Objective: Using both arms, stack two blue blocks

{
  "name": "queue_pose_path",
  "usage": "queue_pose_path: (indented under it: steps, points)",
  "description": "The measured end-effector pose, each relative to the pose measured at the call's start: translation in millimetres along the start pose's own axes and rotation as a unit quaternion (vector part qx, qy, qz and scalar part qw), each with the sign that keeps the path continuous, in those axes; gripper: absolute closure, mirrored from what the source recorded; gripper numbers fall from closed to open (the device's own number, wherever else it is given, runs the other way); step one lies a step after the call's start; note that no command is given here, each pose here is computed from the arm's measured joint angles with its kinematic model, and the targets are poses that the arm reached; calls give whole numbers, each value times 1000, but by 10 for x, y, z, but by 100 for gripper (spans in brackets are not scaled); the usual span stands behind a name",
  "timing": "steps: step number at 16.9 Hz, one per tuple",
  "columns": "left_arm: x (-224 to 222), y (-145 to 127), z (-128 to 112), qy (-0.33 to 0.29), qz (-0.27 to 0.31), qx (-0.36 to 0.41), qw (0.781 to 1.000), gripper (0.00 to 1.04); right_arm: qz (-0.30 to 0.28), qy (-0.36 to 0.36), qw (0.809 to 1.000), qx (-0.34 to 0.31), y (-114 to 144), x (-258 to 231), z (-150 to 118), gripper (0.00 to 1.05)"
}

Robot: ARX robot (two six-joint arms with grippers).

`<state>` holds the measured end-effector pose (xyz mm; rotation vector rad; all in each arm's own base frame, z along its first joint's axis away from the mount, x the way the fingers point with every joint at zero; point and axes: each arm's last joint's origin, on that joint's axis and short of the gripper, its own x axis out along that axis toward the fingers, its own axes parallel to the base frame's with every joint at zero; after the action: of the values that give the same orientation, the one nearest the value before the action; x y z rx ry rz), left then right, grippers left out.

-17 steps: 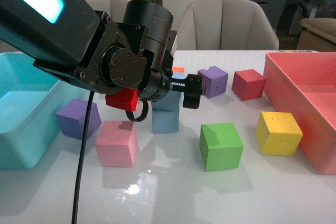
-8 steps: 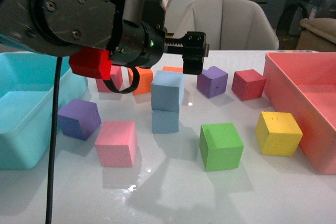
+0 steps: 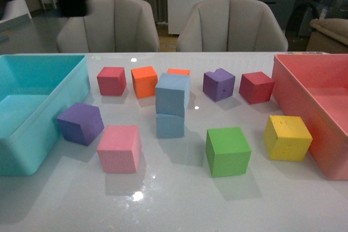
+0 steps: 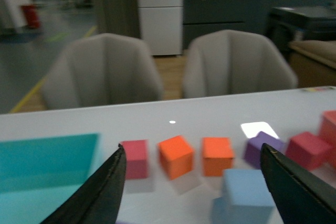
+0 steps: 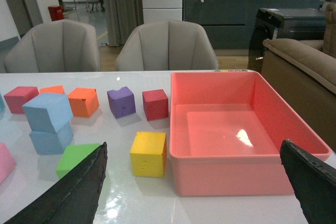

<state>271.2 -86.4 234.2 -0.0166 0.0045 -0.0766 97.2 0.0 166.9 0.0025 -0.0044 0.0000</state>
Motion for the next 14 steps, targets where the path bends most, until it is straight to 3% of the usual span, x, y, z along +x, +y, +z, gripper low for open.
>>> queue_pose_path:
  steps: [2, 5, 10, 14]
  points:
    - [-384, 362, -104, -8, 54, -2, 998, 50, 0, 0, 1000, 0, 0, 0, 0, 6]
    - [-654, 462, -291, 2, 35, 0, 999, 79, 0, 0, 1000, 0, 0, 0, 0, 6]
    - [-789, 535, -372, 5, 38, 1, 999, 97, 0, 0, 1000, 0, 0, 0, 0, 6]
    - [-863, 571, -387, 0, 40, 1, 999, 103, 0, 0, 1000, 0, 0, 0, 0, 6]
